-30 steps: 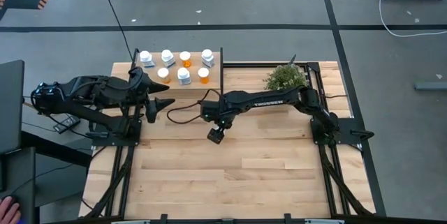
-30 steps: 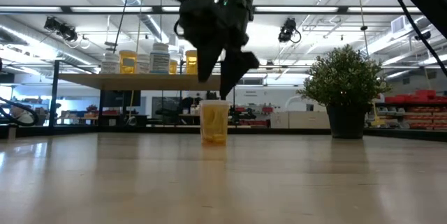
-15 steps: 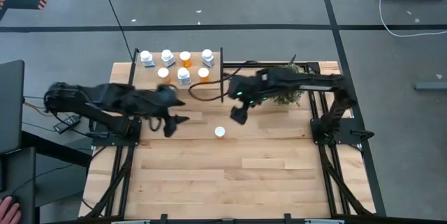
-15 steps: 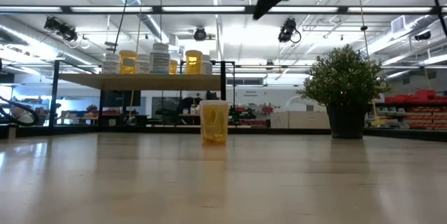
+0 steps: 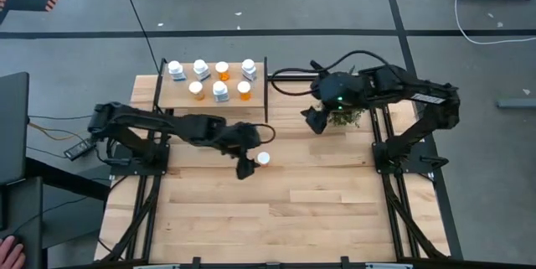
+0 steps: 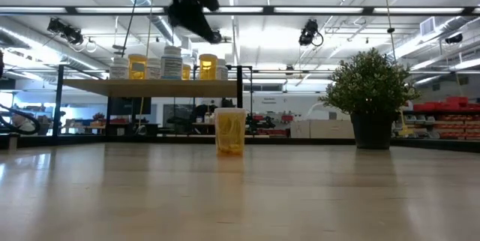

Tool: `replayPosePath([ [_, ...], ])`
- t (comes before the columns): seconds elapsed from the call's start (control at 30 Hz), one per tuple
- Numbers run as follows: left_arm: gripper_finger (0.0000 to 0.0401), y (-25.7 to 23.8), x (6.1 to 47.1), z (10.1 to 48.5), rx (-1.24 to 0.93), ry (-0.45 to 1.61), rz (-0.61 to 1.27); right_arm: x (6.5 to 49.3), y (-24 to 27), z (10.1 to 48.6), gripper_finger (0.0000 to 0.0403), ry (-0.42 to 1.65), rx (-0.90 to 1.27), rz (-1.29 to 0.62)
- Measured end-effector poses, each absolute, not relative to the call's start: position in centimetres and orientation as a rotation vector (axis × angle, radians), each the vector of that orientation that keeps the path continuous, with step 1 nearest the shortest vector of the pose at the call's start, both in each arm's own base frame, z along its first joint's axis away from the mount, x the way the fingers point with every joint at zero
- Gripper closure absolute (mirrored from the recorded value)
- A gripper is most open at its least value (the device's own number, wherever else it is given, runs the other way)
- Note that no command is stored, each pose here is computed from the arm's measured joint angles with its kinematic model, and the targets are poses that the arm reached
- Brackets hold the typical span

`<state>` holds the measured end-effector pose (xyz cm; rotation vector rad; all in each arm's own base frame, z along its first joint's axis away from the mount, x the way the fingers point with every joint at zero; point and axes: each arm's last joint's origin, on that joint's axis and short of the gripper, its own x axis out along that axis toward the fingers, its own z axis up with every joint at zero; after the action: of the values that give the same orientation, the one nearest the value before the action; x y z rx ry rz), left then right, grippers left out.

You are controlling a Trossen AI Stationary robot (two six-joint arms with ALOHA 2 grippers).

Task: Pick and place medicine bottles onto shelf by color
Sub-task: Put the orange pill bottle on the shelf

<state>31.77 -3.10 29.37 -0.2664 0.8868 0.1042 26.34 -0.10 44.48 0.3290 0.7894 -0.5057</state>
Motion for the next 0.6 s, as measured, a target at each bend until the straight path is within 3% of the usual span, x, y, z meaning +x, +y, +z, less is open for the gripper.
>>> replayPosePath([
  [0.23,0.0041,-2.0,34.5,26.4,-0.229,0.9,0.168,25.2,0.4,44.8,0.0061,0.784,0.291,-0.549],
  [0.6,0.0039,-1.9,36.5,22.3,-0.077,1.006,0.115,25.3,0.6,44.6,0.0061,0.783,0.301,-0.578],
])
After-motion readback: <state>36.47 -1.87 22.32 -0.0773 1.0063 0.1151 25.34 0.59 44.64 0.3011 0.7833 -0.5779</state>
